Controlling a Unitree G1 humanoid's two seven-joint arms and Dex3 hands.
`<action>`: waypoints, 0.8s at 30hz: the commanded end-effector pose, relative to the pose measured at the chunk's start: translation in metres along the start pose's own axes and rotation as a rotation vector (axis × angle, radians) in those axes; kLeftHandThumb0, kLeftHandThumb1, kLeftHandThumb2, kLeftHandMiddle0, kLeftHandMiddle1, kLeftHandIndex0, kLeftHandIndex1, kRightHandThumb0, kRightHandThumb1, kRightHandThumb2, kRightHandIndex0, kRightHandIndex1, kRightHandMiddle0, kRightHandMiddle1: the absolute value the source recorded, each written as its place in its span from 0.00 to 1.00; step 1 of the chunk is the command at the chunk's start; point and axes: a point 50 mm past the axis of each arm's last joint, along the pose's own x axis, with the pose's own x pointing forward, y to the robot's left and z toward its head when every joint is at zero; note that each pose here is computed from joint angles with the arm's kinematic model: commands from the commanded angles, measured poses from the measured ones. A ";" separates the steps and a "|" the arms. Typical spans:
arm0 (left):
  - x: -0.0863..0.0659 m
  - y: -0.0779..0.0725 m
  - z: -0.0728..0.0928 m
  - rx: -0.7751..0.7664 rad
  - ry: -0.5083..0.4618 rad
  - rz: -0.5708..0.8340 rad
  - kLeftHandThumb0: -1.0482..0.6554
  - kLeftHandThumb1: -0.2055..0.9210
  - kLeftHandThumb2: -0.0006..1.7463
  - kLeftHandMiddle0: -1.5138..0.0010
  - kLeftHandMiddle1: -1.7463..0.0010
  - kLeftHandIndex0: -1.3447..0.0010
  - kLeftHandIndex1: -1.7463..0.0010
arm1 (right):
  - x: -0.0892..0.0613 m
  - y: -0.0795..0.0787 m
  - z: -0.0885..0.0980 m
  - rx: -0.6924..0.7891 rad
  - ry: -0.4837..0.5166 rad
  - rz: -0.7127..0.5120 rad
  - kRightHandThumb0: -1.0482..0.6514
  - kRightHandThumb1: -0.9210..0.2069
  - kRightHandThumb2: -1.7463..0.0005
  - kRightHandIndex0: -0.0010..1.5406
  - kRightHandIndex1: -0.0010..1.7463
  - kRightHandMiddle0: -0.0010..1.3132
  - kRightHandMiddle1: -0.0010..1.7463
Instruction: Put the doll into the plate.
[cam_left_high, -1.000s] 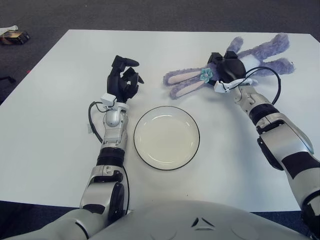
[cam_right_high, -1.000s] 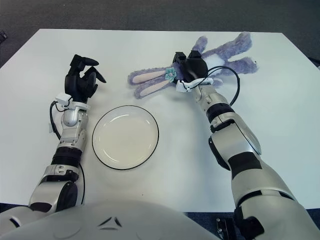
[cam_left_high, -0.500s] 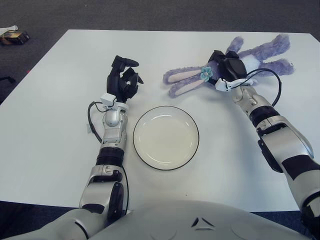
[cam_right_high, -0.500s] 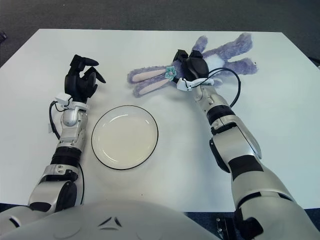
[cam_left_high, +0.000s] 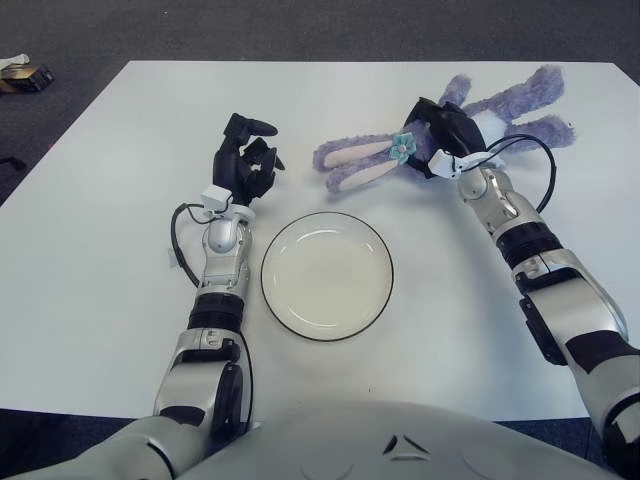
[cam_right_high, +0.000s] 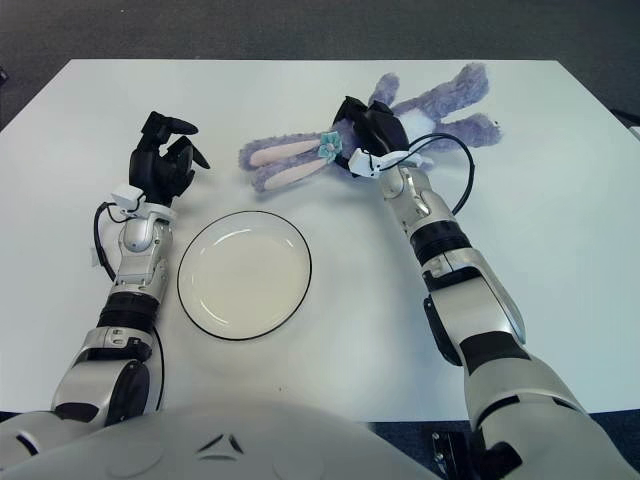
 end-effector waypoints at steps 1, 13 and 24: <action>-0.018 0.000 -0.016 0.051 0.070 -0.017 0.41 1.00 0.21 0.49 0.00 0.73 0.09 | -0.002 0.003 0.002 0.025 0.008 0.013 0.87 0.45 0.32 0.34 1.00 0.44 1.00; -0.023 -0.012 0.000 0.405 -0.205 -0.201 0.41 1.00 0.18 0.67 0.24 0.70 0.13 | 0.008 0.010 0.016 0.037 -0.002 0.041 0.87 0.42 0.34 0.33 1.00 0.43 1.00; -0.028 -0.022 0.006 0.515 -0.318 -0.203 0.31 1.00 0.05 0.74 0.75 0.81 0.51 | 0.016 0.016 0.025 0.032 -0.012 0.058 0.87 0.42 0.35 0.32 1.00 0.42 1.00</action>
